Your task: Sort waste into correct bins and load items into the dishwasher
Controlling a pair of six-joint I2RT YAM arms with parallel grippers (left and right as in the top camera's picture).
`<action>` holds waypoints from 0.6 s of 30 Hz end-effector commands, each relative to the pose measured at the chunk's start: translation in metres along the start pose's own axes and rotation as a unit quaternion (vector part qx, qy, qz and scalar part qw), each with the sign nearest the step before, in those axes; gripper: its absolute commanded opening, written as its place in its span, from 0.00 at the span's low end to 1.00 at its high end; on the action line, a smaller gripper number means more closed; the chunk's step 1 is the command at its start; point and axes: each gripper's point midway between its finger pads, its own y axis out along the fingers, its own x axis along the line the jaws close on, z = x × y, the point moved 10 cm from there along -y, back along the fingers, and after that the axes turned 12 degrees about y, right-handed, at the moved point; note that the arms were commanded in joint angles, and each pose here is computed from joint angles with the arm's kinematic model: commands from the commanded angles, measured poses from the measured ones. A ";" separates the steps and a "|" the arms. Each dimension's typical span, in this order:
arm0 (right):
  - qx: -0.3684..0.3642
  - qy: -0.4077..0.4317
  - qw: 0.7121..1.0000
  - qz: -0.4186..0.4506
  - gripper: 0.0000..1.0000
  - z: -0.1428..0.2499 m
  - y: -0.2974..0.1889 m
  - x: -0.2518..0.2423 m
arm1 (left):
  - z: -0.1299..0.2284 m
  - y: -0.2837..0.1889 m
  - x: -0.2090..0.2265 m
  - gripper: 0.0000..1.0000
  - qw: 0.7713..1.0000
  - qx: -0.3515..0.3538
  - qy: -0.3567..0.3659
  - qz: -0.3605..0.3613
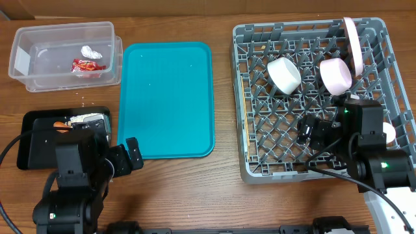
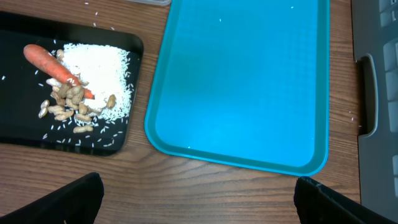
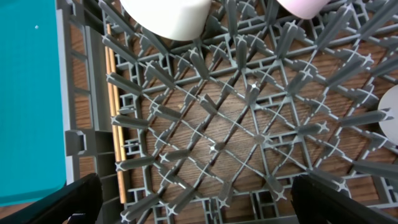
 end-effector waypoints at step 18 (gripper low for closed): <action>0.031 -0.002 0.999 0.020 1.00 0.001 0.018 -0.001 | 0.001 0.006 0.001 1.00 1.000 0.013 -0.010 -0.008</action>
